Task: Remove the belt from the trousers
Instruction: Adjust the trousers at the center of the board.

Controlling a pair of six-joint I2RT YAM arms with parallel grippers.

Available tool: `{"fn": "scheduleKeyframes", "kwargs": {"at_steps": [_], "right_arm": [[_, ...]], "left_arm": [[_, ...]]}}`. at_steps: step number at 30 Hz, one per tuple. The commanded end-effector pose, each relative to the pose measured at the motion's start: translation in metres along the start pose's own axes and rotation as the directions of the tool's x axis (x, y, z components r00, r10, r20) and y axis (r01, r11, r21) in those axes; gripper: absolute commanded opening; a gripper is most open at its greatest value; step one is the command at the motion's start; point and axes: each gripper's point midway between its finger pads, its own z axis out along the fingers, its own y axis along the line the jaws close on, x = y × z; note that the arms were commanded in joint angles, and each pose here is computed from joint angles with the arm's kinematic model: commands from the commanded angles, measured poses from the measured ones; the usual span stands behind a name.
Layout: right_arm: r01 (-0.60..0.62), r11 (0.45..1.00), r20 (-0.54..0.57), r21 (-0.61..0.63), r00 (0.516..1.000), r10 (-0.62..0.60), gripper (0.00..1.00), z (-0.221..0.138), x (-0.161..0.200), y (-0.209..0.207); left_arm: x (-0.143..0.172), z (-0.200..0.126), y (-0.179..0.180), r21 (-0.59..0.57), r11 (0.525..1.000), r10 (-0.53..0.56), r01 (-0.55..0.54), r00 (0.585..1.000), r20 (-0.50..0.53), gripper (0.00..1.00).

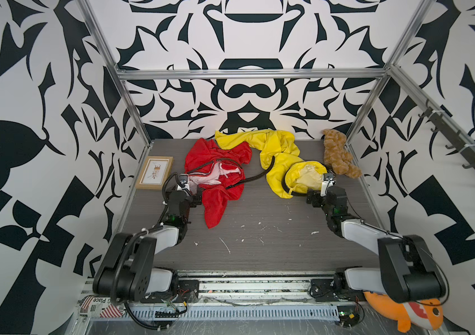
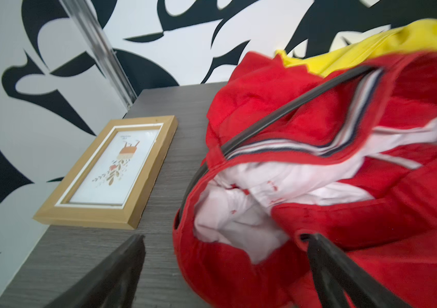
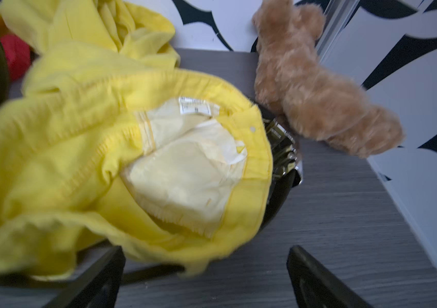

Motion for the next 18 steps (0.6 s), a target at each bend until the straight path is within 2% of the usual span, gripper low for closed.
{"fn": "scheduleKeyframes", "kwargs": {"at_steps": [1, 5, 9, 13, 18], "right_arm": [[-0.026, 0.999, -0.074, -0.023, 0.997, 0.024, 0.99, -0.018, -0.015, 0.011], [0.013, 0.994, -0.121, -0.11, 0.992, -0.027, 0.99, -0.026, -0.029, 0.053], [0.067, 0.962, -0.148, -0.265, 0.983, -0.109, 0.99, -0.024, -0.045, 0.125], [0.144, 0.894, -0.152, -0.424, 0.962, -0.227, 0.99, -0.017, -0.06, 0.218], [0.23, 0.82, -0.157, -0.524, 0.92, -0.358, 0.99, 0.01, -0.065, 0.305]], "left_arm": [[-0.026, -0.024, 0.005, -0.02, 0.998, -0.055, 0.053, 0.994, -0.091, 0.99], [-0.033, -0.049, -0.02, 0.106, 0.976, -0.167, 0.192, 0.964, -0.208, 0.99], [-0.003, -0.064, -0.068, 0.21, 0.924, -0.205, 0.32, 0.877, -0.434, 0.99], [0.022, -0.068, -0.108, 0.233, 0.899, -0.192, 0.371, 0.811, -0.553, 0.99], [0.059, -0.059, -0.125, 0.166, 0.895, -0.21, 0.414, 0.719, -0.663, 0.99]]}}
